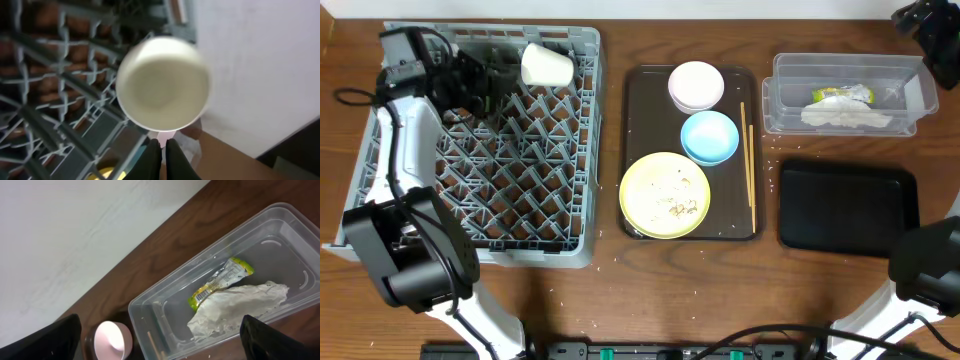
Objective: Sort waste into correct bins and load items into the dishwasher
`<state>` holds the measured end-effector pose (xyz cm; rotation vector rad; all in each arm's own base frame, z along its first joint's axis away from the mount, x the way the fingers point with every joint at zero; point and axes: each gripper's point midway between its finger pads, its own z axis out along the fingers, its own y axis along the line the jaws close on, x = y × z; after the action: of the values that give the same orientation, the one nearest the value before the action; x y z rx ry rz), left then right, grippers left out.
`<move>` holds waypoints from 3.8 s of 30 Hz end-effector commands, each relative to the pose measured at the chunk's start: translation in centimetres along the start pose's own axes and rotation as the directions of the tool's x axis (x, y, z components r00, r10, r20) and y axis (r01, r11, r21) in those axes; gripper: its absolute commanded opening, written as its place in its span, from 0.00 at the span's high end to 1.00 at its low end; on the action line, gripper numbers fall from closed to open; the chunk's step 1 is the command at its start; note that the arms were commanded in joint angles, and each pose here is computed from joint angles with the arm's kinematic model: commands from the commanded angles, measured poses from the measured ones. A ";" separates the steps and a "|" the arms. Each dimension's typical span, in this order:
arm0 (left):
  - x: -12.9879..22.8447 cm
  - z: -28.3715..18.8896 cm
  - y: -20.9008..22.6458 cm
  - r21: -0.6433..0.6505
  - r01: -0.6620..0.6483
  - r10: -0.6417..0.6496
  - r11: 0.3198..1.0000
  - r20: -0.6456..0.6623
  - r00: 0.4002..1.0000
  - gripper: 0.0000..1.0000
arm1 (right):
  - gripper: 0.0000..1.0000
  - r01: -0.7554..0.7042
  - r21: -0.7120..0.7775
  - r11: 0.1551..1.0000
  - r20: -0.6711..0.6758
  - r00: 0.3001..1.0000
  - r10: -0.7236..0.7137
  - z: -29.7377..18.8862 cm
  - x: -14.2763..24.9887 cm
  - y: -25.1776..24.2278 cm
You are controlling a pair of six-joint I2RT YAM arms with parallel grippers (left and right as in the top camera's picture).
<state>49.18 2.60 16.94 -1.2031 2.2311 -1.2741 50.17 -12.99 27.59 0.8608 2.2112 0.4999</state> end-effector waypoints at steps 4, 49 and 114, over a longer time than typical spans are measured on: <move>0.6 0.8 1.6 -0.015 -0.019 0.019 1.000 -0.029 0.999 0.92 | 0.01 -0.005 0.001 1.000 0.021 1.000 0.005 -0.9 -0.4 0.1; 4.7 3.3 -1.2 -0.584 -0.432 0.649 0.688 0.228 0.726 0.49 | 0.01 -0.005 0.001 1.000 0.021 1.000 0.005 -0.9 -0.4 0.1; -0.1 -1.8 6.4 0.000 -0.057 0.057 0.998 -0.024 0.998 0.93 | 0.01 -0.006 0.001 1.000 0.021 1.000 0.006 -0.9 -0.4 0.1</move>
<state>46.24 4.77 15.05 -1.0060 2.2527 -1.2573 50.17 -12.99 27.59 0.8608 2.2112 0.4999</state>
